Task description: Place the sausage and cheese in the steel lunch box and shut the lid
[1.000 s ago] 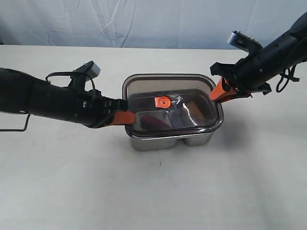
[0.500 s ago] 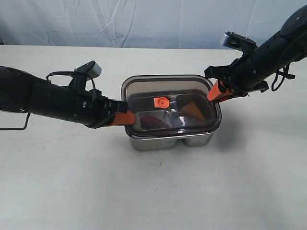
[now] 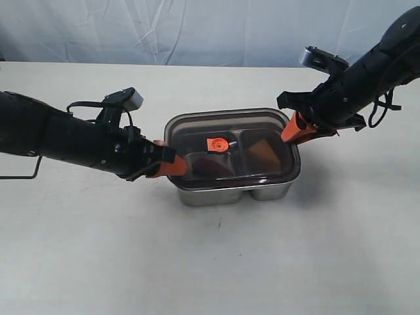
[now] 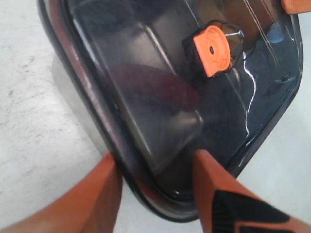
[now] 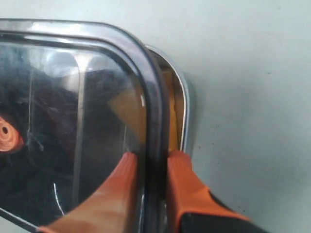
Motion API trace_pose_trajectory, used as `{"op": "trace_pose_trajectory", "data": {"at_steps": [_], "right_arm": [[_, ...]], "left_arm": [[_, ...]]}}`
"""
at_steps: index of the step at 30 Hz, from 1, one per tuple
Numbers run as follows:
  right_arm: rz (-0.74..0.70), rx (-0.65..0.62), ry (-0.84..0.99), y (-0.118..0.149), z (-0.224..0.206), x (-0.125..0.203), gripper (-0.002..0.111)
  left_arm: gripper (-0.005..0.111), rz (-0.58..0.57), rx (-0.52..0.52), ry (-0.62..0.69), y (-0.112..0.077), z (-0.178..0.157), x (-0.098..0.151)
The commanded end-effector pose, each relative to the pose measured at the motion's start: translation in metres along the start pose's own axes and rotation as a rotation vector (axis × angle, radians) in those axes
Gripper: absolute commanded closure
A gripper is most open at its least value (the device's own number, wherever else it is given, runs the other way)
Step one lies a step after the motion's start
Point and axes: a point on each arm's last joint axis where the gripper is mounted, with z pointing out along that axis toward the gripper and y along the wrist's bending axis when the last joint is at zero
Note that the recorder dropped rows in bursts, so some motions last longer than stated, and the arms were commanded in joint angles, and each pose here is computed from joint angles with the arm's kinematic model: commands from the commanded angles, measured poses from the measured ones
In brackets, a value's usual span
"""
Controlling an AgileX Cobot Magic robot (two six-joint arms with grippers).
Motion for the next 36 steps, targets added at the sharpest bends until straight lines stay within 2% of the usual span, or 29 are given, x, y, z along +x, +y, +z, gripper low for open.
{"op": "trace_pose_trajectory", "data": {"at_steps": [1,4,13,15,19,22,29,36], "right_arm": [[-0.011,0.032,0.042,0.001,0.001,0.003,0.109],[-0.009,0.032,0.041,0.001,0.001,0.003,0.109],[0.001,0.029,0.050,0.001,0.001,0.004,0.106],[-0.001,0.032,0.051,0.001,0.001,0.004,0.096],[0.005,0.032,0.056,0.001,0.001,0.004,0.065],[0.011,0.028,0.067,0.001,0.001,0.005,0.050],[0.006,0.022,0.096,0.002,-0.001,0.008,0.048],[-0.031,0.049,0.061,0.014,-0.027,0.010,0.048]], "left_arm": [[0.059,0.029,0.029,0.013,-0.006,0.001,0.001],[0.046,0.020,0.031,0.006,-0.007,0.001,0.000],[0.045,0.019,0.021,0.005,-0.006,0.001,0.000],[0.045,0.019,0.021,0.005,-0.006,0.001,0.000],[0.045,0.019,0.021,0.005,-0.006,0.001,0.000],[0.045,0.019,0.021,0.005,-0.006,0.001,0.000],[0.046,0.021,0.021,0.006,-0.006,0.001,0.000],[0.046,0.035,0.002,0.049,-0.004,-0.008,0.002]]}}
